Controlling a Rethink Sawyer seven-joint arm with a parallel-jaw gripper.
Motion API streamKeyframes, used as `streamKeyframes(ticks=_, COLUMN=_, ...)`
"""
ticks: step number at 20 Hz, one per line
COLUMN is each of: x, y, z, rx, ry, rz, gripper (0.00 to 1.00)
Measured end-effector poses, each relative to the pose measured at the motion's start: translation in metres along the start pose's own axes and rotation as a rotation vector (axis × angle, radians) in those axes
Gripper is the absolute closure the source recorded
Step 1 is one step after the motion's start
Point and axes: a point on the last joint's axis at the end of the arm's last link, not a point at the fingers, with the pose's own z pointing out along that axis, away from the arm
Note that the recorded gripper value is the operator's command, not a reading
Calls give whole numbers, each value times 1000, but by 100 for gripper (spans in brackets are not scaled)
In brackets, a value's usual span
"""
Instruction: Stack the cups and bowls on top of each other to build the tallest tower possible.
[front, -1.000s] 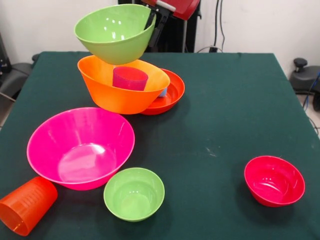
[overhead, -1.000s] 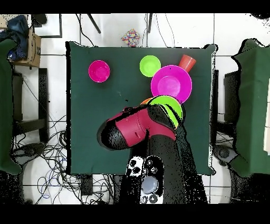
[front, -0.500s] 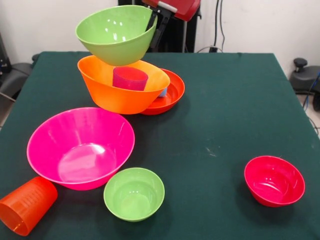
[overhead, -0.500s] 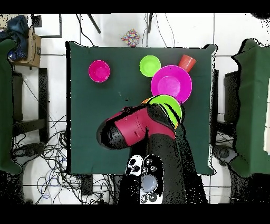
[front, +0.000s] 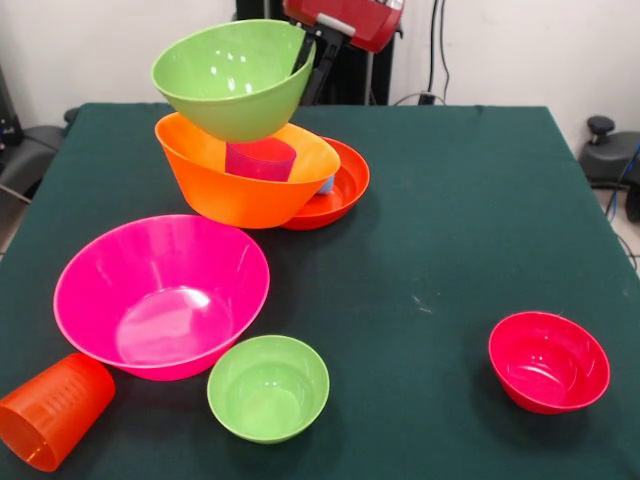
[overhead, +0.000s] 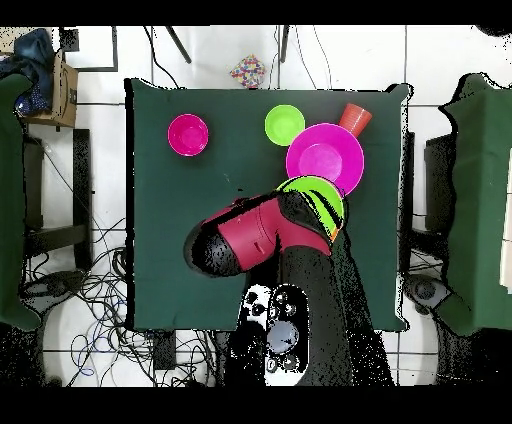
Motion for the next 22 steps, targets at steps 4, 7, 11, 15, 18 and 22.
streamKeyframes(ticks=4, x=0, y=2, z=4, rx=-1, ry=5, rz=-3, gripper=100)
streamKeyframes(ticks=7, x=1, y=5, z=7, rx=-2, ry=9, rz=-6, gripper=100)
streamKeyframes(ticks=11, x=1, y=7, z=9, rx=-4, ry=11, rz=-9, gripper=100)
streamKeyframes(ticks=15, x=2, y=9, z=12, rx=-5, ry=15, rz=-12, gripper=100)
streamKeyframes(ticks=18, x=2, y=11, z=12, rx=-2, ry=14, rz=-17, gripper=0)
streamKeyframes(ticks=22, x=2, y=12, z=10, rx=0, ry=11, rz=-19, gripper=0)
